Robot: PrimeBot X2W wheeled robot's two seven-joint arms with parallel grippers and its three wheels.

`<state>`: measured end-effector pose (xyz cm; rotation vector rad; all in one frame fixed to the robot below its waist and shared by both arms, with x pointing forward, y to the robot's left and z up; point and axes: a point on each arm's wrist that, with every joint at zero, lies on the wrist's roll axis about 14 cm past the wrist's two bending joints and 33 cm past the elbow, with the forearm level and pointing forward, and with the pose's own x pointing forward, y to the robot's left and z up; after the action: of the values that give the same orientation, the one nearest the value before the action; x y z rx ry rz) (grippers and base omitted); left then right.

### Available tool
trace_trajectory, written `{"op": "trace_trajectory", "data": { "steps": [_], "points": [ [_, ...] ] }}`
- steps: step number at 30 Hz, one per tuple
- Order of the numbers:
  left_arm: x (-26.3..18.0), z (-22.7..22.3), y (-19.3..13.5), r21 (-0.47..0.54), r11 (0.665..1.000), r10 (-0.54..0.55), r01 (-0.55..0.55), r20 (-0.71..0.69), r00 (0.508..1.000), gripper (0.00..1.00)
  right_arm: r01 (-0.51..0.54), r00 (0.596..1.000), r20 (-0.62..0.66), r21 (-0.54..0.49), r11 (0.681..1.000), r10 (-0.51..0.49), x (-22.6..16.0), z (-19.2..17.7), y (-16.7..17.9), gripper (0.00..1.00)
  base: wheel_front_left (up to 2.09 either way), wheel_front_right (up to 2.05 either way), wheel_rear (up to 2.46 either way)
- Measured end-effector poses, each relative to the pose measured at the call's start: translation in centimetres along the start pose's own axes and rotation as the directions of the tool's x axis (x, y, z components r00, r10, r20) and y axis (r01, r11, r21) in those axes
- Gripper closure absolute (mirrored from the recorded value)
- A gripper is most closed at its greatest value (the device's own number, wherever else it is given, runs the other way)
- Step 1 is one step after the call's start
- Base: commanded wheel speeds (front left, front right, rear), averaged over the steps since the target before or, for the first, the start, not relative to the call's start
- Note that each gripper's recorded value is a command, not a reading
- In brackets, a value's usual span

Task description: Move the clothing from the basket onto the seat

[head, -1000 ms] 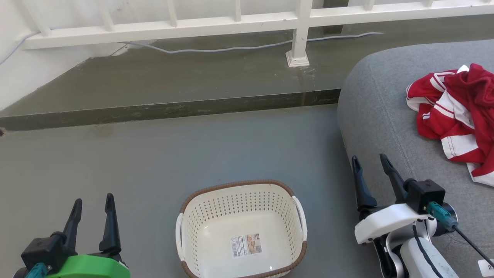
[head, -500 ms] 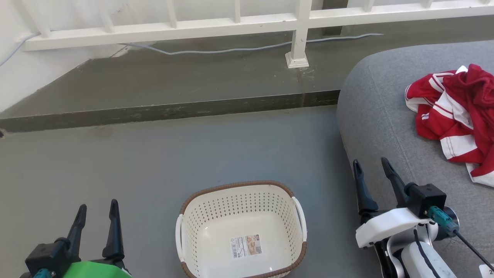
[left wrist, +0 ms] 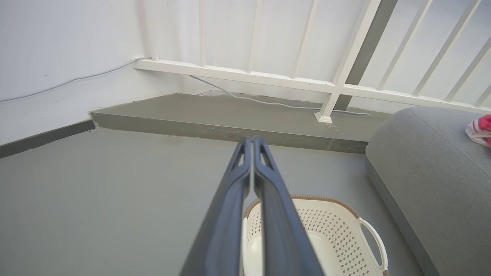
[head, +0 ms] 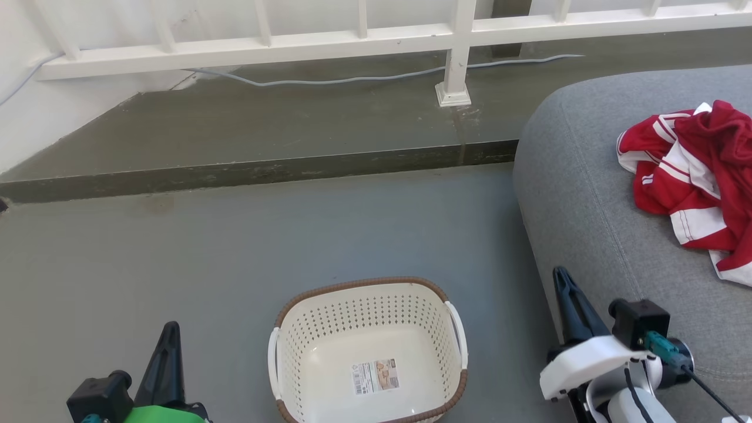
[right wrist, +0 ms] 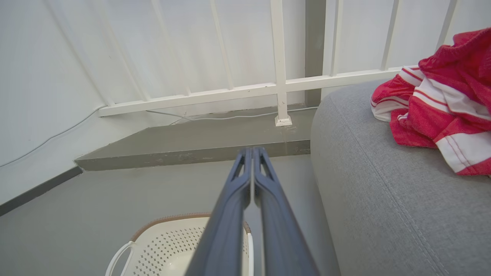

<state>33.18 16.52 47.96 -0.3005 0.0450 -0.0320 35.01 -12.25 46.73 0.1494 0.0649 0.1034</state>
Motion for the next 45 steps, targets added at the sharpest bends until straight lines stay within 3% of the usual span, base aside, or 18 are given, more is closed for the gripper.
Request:
{"op": "trace_trajectory", "data": {
  "steps": [11,22,32,45],
  "points": [
    [0.0,-0.5,0.1,-0.118,0.993,0.019,-0.022,-0.027,0.999,1.00,0.020,1.000,-0.019,0.107,0.994,-0.018,-0.5,-0.4,-0.3,1.00,0.00,0.00,0.00],
    [0.0,-1.1,0.8,-0.257,0.964,0.052,-0.067,-0.065,0.997,1.00,0.082,0.996,-0.055,0.287,0.954,-0.069,-0.4,-0.7,-1.7,1.00,0.00,0.00,0.00],
    [0.0,-1.7,1.3,-0.350,0.931,0.068,-0.100,-0.102,0.992,1.00,0.122,0.992,-0.085,0.404,0.906,-0.096,-0.4,-0.9,-2.7,1.00,0.00,0.00,0.00],
    [0.6,-1.8,1.9,-0.494,0.859,0.078,-0.131,-0.126,0.989,1.00,0.157,0.987,-0.107,0.561,0.813,-0.116,-0.1,-0.8,-3.8,1.00,0.00,0.00,0.00]
  ]
}}
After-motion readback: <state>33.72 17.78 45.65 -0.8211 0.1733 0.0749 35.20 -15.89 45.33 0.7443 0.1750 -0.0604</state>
